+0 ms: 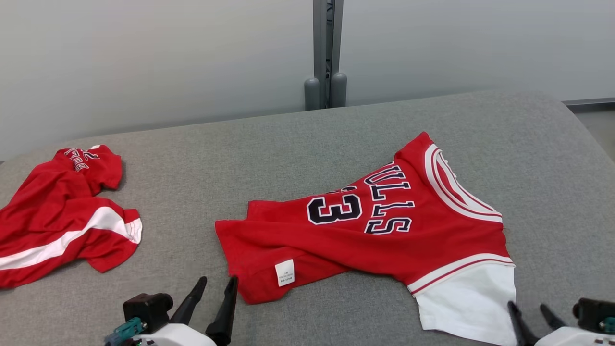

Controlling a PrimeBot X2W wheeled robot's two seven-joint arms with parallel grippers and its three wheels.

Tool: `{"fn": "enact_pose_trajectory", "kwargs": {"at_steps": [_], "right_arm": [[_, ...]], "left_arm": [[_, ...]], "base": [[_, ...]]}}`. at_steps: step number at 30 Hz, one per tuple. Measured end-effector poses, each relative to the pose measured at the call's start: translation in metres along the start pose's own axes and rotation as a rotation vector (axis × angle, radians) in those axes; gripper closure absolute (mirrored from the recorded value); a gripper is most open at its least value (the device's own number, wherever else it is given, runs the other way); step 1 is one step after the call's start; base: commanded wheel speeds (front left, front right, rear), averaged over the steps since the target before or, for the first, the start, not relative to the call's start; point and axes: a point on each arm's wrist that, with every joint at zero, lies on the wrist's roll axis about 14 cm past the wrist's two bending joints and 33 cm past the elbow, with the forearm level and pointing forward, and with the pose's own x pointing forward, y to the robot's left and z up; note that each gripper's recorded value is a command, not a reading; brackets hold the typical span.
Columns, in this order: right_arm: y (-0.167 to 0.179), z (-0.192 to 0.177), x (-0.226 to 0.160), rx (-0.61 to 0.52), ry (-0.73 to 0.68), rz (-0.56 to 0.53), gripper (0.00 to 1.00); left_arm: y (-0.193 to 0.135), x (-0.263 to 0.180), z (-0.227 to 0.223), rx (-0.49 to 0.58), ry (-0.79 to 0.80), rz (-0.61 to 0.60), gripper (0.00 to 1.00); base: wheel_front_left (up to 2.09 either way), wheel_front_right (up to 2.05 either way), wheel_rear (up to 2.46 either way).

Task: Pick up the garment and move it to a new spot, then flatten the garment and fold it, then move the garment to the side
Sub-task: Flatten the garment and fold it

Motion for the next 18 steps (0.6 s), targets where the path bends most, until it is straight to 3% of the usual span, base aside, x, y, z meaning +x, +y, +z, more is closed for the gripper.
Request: {"fn": "enact_pose_trajectory", "kwargs": {"at_steps": [1,6,18], "right_arm": [[0.001,-0.02,-0.001,0.037,0.089,-0.005,0.0],[0.011,-0.058,-0.004,0.105,0.252,-0.001,0.0],[0.022,-0.062,0.007,0.125,0.302,0.021,0.0]], "left_arm": [[-0.003,0.001,-0.007,0.002,0.041,-0.01,0.0],[-0.009,0.006,-0.019,0.002,0.12,-0.037,0.0],[-0.006,0.013,-0.046,-0.003,0.313,-0.041,0.0]], "base": [[0.0,0.0,0.0],[0.0,0.0,0.0],[0.0,0.0,0.0]]}}
